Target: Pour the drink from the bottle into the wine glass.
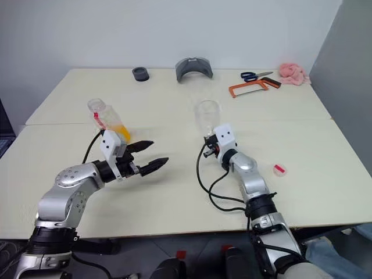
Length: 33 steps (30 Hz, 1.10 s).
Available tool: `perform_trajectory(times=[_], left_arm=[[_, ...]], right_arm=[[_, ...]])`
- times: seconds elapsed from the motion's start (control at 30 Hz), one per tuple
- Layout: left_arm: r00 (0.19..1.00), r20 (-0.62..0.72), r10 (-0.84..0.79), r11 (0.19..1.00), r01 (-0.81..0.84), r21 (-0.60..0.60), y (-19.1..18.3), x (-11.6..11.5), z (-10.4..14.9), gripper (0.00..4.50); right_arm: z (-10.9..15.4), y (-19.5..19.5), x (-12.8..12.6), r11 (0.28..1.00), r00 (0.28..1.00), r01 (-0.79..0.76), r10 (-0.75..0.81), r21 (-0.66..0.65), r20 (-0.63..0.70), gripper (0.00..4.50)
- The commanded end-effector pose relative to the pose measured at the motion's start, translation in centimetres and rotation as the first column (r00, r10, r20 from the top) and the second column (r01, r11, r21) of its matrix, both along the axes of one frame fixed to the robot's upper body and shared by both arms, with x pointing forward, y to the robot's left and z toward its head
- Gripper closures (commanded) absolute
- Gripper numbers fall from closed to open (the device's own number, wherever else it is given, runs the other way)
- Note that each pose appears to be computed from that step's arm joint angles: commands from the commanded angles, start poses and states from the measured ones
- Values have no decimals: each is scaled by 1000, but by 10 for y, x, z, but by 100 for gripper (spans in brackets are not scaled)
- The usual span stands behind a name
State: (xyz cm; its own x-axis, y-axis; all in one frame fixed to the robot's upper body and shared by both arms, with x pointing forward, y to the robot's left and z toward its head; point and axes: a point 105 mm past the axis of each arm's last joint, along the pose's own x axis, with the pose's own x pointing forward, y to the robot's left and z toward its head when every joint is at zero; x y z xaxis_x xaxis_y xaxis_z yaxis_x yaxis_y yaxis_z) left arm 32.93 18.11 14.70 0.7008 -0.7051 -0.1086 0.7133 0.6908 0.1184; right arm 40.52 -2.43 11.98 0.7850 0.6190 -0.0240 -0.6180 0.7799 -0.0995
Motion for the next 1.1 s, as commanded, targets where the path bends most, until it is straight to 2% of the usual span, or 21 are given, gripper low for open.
perform_trajectory(times=[0.03,0.27,0.67,0.7,0.93,1.1], left_arm=[[997,76,27,1000,-27,0,6,-4,21,0],[995,90,42,999,-43,2,8,-9,28,0],[992,123,6,1000,-6,5,1,-7,35,0],[992,126,3,1000,-3,2,0,-7,36,0],[989,144,25,999,-22,-24,1,-10,36,0],[987,103,120,993,-120,-3,12,-15,6,0]], right_arm=[[-7,23,-1,998,998,-64,63,-8,-11,433],[-12,29,-1,997,997,-82,82,3,10,433],[-12,27,-4,996,995,-94,93,10,36,14],[-12,25,-5,996,995,-93,93,11,39,3],[-14,3,-19,995,994,-100,100,-8,47,3],[-13,-20,-49,980,984,-159,167,-115,57,3]])
